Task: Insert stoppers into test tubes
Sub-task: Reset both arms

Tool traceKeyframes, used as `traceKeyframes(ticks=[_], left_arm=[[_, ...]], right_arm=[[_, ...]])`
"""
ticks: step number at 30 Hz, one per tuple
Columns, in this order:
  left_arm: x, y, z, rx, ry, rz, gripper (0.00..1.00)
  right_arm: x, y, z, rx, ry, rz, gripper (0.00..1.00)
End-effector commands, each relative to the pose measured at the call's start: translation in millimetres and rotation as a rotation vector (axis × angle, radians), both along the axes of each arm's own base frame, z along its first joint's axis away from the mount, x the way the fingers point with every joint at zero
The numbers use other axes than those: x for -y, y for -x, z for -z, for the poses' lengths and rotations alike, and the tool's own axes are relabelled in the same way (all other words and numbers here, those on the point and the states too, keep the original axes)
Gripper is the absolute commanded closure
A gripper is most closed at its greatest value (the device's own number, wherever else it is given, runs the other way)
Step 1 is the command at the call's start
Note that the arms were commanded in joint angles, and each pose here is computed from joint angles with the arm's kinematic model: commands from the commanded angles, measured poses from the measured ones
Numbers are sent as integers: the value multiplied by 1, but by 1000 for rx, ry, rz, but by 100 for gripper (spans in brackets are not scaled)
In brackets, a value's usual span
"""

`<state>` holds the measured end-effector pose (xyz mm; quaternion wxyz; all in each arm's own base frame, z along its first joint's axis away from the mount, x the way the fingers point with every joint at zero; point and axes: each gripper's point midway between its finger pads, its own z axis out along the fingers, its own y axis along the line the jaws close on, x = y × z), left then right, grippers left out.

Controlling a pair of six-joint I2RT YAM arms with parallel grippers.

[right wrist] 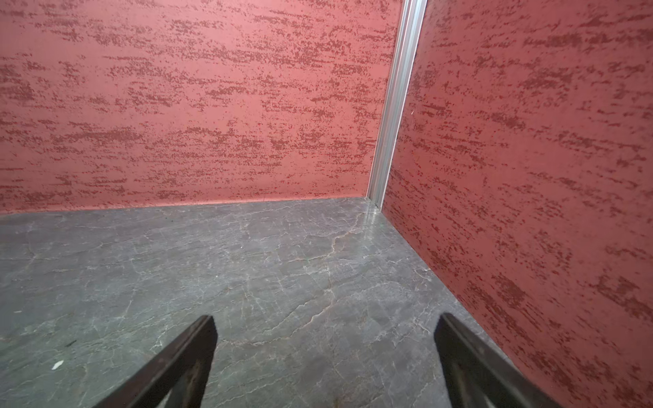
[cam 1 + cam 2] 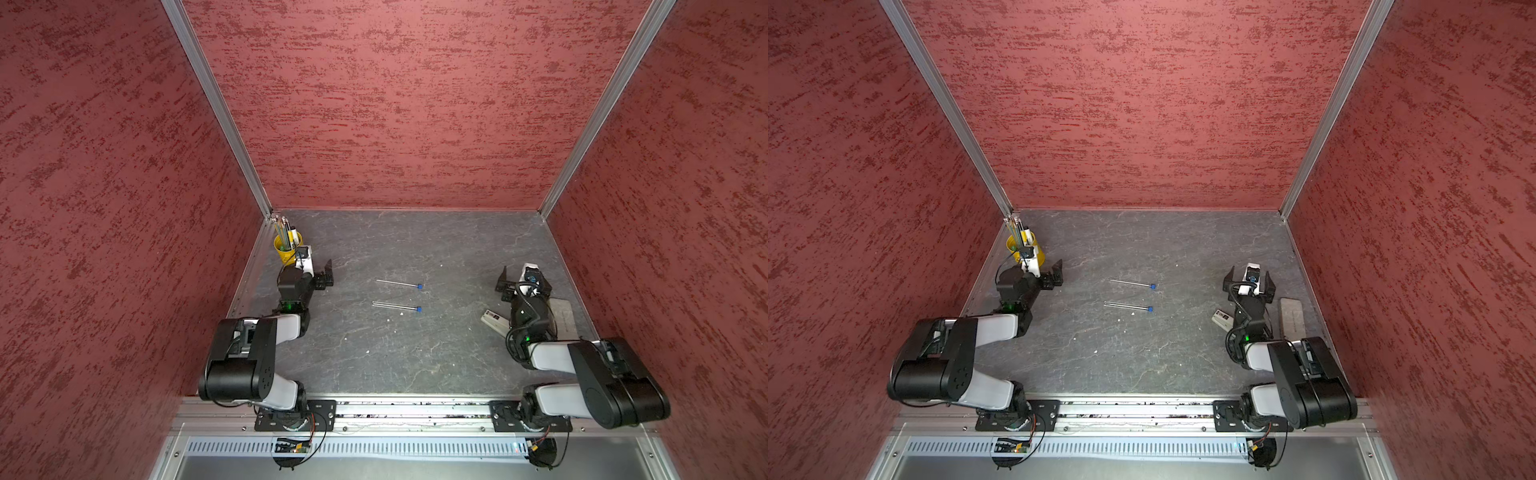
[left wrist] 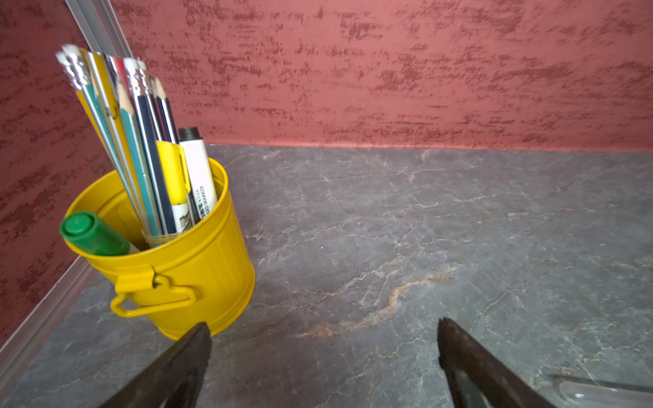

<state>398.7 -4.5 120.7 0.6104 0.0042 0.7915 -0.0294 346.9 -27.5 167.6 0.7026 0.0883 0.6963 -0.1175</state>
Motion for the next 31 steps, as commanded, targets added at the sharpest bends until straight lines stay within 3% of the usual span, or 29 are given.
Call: traceKeyframes(ticks=[1,5,12,18,31], left_arm=[[9,12,1,51,4,33,1],[-6,-4,6,-7,25,-45,0],[-9,-3,7,-12,46,-40,1],[-8,-3,7,-12,41,-42,1],[-6,-2,7,-6,27,-43,1]], right_arm=[[0,-4,-13,87,-54,-19,1],[-1,-15,-3,50,-65,-38,1],[15,-34,8,-4,-135,-33,1],[13,-21,9,51,-130,-69,1],[14,-22,11,38,-137,-65,1]])
